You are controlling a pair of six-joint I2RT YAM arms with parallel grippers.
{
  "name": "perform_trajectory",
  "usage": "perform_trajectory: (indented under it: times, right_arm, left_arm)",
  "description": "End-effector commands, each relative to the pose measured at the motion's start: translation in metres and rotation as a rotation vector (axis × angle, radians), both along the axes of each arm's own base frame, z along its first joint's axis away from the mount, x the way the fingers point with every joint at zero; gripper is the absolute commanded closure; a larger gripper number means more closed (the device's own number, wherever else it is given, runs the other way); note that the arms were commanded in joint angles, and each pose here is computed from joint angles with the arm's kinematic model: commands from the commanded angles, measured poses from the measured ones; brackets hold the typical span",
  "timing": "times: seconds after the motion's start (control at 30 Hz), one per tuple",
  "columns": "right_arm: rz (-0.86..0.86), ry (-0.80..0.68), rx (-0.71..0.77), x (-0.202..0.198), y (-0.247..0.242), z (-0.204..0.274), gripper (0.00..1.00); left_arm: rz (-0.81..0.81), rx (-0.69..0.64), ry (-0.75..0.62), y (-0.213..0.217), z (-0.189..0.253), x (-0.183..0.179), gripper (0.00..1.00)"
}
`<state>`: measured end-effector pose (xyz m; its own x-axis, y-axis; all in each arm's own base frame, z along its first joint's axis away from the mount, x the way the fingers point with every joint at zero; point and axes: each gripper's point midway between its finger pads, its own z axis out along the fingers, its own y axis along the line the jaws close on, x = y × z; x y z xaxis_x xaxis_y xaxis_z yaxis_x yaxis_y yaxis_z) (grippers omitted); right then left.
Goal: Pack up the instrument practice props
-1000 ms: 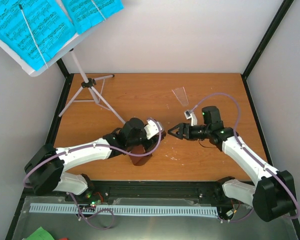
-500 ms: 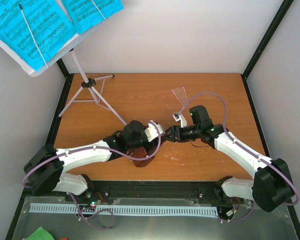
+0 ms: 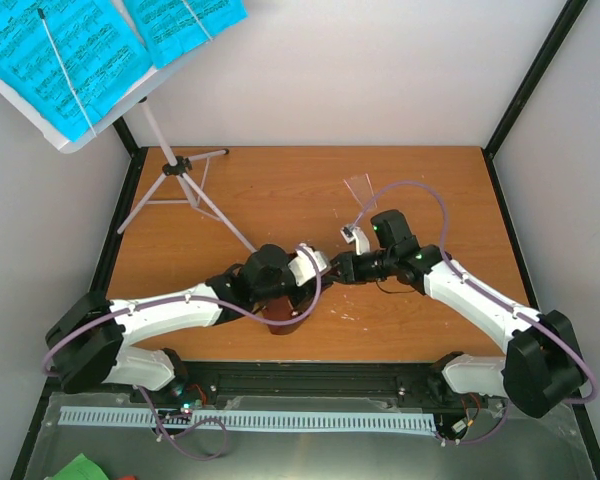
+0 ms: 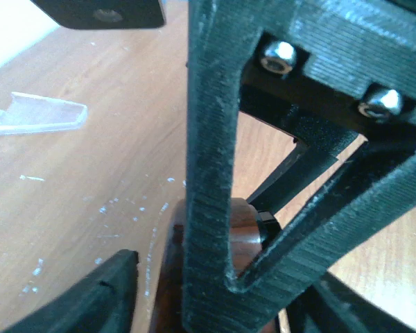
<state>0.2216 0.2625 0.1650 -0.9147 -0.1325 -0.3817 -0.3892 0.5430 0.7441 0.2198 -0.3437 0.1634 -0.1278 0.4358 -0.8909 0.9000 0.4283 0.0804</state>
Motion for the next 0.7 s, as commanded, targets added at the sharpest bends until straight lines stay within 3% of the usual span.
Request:
perform_trajectory:
  times: [0.0,0.1,0.13,0.27,0.37,0.5,0.67]
  right_arm:
    - [-0.059,-0.104,-0.078,0.012,-0.009,0.016,0.92]
    - [-0.120,-0.169,-0.143,0.024,-0.020,0.029,0.93]
    - [-0.143,-0.188,-0.173,0.027,-0.026,0.032,0.93]
    - [-0.251,-0.264,-0.284,0.047,-0.046,0.047,0.97]
    - [-0.338,-0.304,-0.358,0.063,-0.060,0.057,0.97]
    - [-0.462,-0.357,-0.448,0.083,-0.075,0.068,0.97]
    - [-0.552,-0.402,-0.509,0.101,-0.069,0.079,0.97]
  left_arm:
    - [0.029,-0.121,-0.111,-0.002,0.048,0.004,0.30]
    - [0.060,-0.162,-0.138,0.001,0.071,0.008,0.05]
    - [0.074,-0.175,-0.154,0.003,0.081,0.010,0.01]
    - [0.124,-0.197,-0.222,0.012,0.118,0.017,0.01]
    - [0.252,-0.218,-0.224,0.034,0.142,0.041,0.01]
    - [0.426,-0.361,-0.141,0.083,0.170,0.063,0.01]
    - [0.470,-0.488,0.014,0.118,0.175,0.063,0.01]
